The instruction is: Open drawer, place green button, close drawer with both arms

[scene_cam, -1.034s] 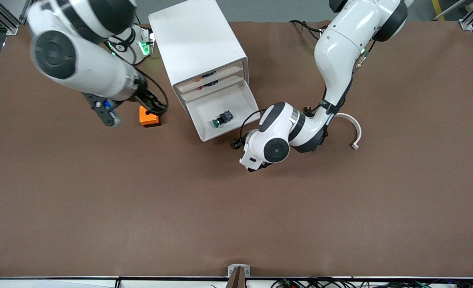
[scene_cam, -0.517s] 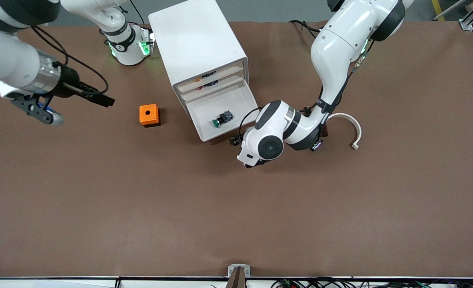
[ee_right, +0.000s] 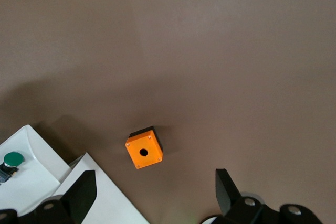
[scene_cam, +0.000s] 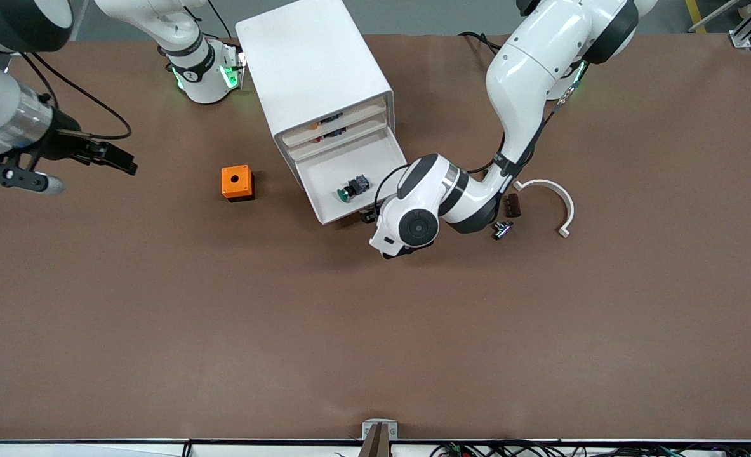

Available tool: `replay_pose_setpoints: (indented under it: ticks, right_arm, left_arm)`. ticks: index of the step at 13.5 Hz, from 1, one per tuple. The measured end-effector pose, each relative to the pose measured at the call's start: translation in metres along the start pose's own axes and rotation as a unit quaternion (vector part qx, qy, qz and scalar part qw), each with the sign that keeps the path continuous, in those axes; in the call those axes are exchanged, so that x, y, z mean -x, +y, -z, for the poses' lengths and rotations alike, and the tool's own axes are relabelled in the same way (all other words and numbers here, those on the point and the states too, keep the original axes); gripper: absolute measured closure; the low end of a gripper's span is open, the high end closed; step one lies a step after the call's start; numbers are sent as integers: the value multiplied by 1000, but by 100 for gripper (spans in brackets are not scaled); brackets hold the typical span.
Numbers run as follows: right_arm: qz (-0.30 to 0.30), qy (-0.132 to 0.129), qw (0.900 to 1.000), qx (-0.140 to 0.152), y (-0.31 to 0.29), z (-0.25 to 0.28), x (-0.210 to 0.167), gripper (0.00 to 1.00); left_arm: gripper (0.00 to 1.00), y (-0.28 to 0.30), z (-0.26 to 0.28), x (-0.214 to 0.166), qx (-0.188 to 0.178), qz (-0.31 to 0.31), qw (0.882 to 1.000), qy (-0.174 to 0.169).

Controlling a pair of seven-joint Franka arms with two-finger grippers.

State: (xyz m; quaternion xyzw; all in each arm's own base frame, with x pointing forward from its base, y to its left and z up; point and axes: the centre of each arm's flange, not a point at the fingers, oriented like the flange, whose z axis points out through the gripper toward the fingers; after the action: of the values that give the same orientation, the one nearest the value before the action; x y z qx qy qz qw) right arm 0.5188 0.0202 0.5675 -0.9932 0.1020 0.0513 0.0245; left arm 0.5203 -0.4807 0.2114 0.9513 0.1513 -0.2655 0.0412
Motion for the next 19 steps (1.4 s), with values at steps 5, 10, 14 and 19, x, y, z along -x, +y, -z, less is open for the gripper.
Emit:
replay_pose_setpoints:
  ticks: [5,10,14,19]
  right_arm:
    - [47,30,998,6,39,22,-5,0]
    - [61,53,997,18,37,43,-5,0]
    - [97,60,993,21,44,51,-6,0]
    - [101,62,993,21,49,53,-7,0]
  left_arm:
    - [0,17,-18,29,-14,-12,1000,-1]
    - [0,37,-45,68,-35,-16,999,-2]
    - [0,45,-61,91,-47,-18,999,-3]
    - [0,52,-76,112,-59,-14,998,-6]
